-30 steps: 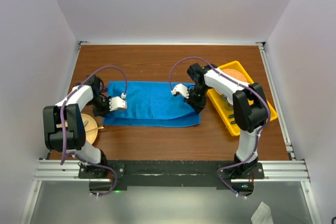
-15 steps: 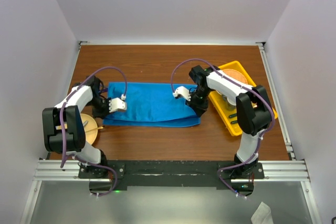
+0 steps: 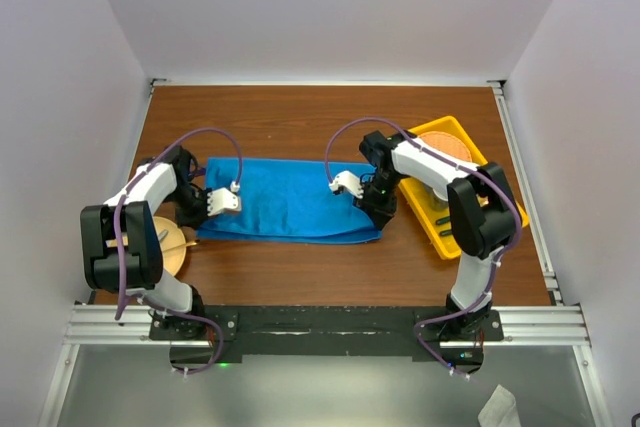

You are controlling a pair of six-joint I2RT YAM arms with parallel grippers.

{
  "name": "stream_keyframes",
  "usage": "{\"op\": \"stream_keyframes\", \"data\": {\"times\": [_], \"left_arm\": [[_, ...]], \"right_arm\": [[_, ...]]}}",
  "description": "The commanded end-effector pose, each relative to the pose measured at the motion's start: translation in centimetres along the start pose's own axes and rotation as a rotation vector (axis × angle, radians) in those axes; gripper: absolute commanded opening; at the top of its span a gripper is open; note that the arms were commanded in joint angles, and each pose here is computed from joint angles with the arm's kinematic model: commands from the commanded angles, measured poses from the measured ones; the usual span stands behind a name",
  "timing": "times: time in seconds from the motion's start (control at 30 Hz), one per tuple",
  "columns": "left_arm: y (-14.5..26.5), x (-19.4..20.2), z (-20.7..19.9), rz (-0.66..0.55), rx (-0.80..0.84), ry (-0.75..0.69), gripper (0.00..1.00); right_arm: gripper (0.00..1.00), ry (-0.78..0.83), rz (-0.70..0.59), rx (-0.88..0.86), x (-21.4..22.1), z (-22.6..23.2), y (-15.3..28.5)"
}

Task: Fold the napkin into a case and place the utensils inside
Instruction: Fold and flatten the napkin at the center of the board.

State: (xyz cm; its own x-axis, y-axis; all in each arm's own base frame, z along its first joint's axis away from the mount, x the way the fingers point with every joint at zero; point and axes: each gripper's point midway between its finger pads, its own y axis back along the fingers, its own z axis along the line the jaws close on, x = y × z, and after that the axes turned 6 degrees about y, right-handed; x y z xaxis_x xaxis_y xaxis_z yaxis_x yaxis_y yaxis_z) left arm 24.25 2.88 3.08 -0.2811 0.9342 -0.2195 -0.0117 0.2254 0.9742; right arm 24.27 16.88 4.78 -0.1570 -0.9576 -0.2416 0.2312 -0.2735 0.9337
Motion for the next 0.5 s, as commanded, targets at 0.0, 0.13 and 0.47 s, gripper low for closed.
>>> {"op": "stream_keyframes", "data": {"times": [0.0,0.13,0.47], "left_arm": [[0.79,-0.54,0.24,-0.01,-0.017,-0.041,0.0],[0.63,-0.41,0.13,-0.008,-0.01,-0.039,0.0],[0.47,-0.45,-0.01,-0.008,-0.002,-0.057,0.0]], "right_arm": [[0.0,0.017,-0.035,0.001,-0.8,0.92,0.57],[0.0,0.017,-0.03,-0.009,-0.72,1.04,0.2],[0.0,0.033,0.0,-0.02,0.06,1.12,-0.38]]}}
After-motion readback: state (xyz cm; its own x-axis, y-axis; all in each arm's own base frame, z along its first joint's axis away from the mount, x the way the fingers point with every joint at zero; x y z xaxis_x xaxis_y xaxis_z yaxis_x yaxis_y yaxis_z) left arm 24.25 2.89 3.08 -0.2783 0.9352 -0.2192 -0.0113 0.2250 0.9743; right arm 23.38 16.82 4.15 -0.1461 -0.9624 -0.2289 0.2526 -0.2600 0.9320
